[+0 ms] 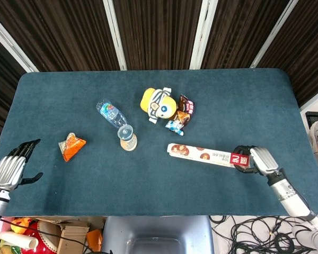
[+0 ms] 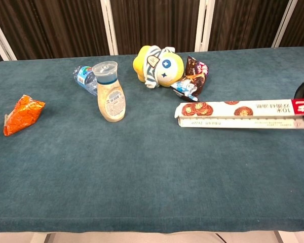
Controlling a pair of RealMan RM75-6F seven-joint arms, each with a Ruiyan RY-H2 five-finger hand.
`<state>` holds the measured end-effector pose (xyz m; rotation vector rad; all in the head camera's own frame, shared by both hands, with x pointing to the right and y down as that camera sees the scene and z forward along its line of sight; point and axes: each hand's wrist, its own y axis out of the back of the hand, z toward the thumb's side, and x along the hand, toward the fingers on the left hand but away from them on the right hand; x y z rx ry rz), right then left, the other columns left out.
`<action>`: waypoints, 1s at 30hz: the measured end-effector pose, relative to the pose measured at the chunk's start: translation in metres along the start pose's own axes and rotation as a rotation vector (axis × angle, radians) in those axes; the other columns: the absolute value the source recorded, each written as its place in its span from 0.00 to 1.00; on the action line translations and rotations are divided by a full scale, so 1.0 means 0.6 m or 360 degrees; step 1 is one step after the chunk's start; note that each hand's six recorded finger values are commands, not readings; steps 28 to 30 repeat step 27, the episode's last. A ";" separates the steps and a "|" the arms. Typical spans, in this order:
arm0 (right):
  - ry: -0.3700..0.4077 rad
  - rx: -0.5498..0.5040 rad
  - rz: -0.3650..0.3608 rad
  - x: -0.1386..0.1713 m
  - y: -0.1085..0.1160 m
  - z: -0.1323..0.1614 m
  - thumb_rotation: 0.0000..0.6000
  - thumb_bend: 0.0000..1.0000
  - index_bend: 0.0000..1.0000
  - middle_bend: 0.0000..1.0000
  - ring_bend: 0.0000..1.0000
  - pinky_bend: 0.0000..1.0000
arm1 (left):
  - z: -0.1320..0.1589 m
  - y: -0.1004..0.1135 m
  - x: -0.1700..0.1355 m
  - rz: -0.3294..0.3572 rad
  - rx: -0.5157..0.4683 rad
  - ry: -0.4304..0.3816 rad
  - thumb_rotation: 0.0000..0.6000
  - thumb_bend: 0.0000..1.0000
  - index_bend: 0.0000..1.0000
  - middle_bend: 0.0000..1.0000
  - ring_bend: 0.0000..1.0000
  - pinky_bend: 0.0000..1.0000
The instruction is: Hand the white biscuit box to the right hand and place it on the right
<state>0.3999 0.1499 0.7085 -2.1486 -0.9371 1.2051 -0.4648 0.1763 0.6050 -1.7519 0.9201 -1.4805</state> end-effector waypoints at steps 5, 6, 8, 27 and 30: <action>-0.0115 0.0007 0.0192 0.009 -0.034 -0.032 1.00 0.15 0.00 0.00 0.00 0.00 | 0.006 -0.005 -0.008 -0.0004 -0.0022 -0.0032 1.00 0.21 0.10 0.11 0.09 0.24; -0.0137 0.0010 0.0221 0.011 -0.037 -0.037 1.00 0.13 0.00 0.00 0.00 0.00 | 0.008 -0.005 -0.011 -0.0003 -0.0034 -0.0038 1.00 0.21 0.11 0.11 0.09 0.24; -0.0168 0.0013 0.0257 0.017 -0.039 -0.043 1.00 0.12 0.00 0.00 0.00 0.00 | 0.012 -0.006 -0.019 -0.0009 -0.0066 -0.0050 1.00 0.21 0.10 0.10 0.07 0.24; -0.0323 0.0704 -0.0129 0.221 0.049 0.067 1.00 0.11 0.00 0.00 0.00 0.00 | 0.042 -0.043 -0.177 0.0139 0.0047 0.0047 1.00 0.26 0.03 0.12 0.09 0.18; -0.0323 0.0704 -0.0129 0.221 0.049 0.067 1.00 0.11 0.00 0.00 0.00 0.00 | 0.042 -0.043 -0.177 0.0139 0.0047 0.0047 1.00 0.26 0.03 0.12 0.09 0.18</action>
